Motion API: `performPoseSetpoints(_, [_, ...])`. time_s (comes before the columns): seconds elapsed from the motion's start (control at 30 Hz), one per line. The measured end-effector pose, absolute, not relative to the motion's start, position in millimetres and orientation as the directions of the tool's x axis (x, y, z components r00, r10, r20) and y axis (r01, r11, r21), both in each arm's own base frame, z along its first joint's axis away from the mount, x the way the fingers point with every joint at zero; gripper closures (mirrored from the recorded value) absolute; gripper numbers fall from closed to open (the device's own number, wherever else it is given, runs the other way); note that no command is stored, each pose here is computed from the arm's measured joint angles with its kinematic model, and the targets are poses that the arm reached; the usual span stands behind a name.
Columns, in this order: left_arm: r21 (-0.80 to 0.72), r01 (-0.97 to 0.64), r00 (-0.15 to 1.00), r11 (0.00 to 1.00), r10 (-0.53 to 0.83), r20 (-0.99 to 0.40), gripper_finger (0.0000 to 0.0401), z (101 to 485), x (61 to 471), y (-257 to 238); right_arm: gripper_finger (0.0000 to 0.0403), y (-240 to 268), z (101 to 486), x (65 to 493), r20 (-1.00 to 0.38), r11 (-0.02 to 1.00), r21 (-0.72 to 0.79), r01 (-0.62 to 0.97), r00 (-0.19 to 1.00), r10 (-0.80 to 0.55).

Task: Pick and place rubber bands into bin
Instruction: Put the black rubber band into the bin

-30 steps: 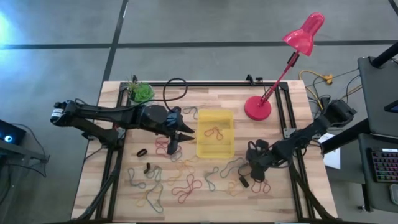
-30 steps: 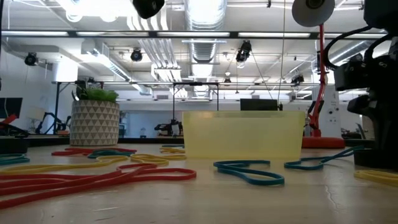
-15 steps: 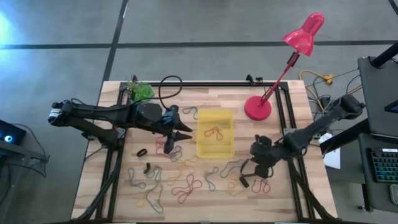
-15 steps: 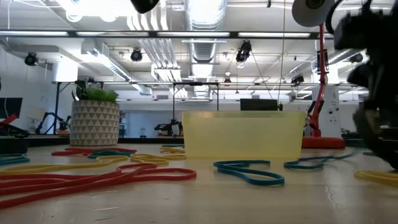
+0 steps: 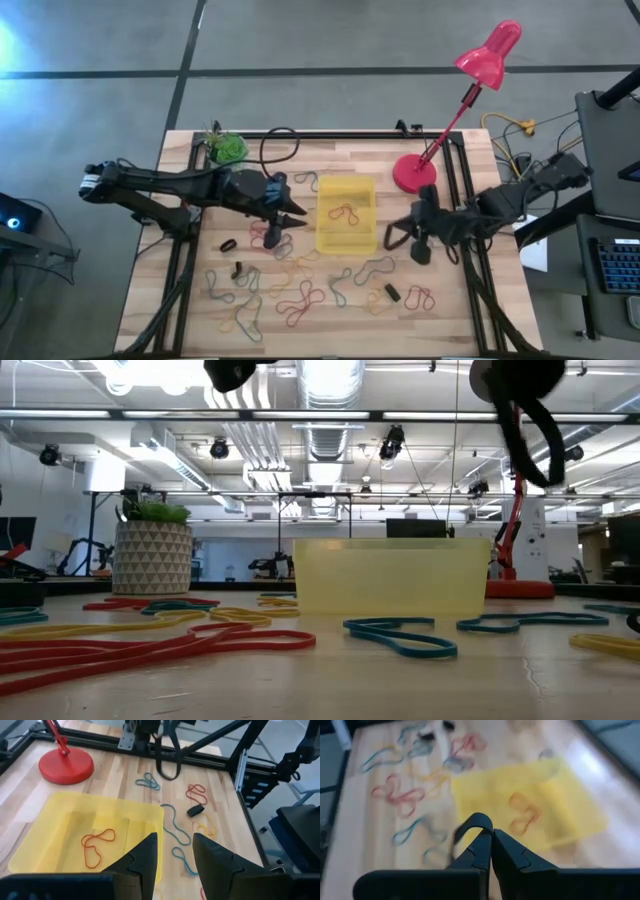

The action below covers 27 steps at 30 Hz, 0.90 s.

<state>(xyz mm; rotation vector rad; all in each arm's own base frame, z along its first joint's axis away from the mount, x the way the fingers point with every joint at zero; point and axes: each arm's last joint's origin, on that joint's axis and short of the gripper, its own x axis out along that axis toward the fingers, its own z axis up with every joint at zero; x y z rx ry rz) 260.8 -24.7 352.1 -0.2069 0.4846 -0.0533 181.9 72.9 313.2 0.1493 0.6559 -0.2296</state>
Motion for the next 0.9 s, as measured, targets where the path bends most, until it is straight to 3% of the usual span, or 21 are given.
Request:
performPoseSetpoints(0.2, [-0.204,-0.01,0.864,0.979,-0.094,-0.495,0.0292,346.5,261.5,-24.9,0.0395,56.1,328.6,224.9,-0.595,0.953,-0.101,0.287,0.75,-0.289])
performPoseSetpoints(0.43, [-0.204,-0.058,0.839,0.977,-0.063,-0.541,0.0292,332.8,255.5,-29.1,0.0395,23.2,308.3,276.5,-0.665,0.924,-0.165,0.346,0.653,-0.364])
performPoseSetpoints(0.73, [-0.248,-0.13,0.811,0.96,-0.041,-0.584,0.0292,304.8,241.1,-40.2,0.0395,-20.6,262.6,305.8,-0.763,0.913,-0.104,0.394,0.557,-0.327])
performPoseSetpoints(0.9, [-0.311,-0.179,0.817,0.933,-0.034,-0.575,0.0292,292.8,237.5,-40.2,0.0394,-38.8,254.9,314.9,-0.77,0.931,-0.047,0.363,0.581,-0.265])
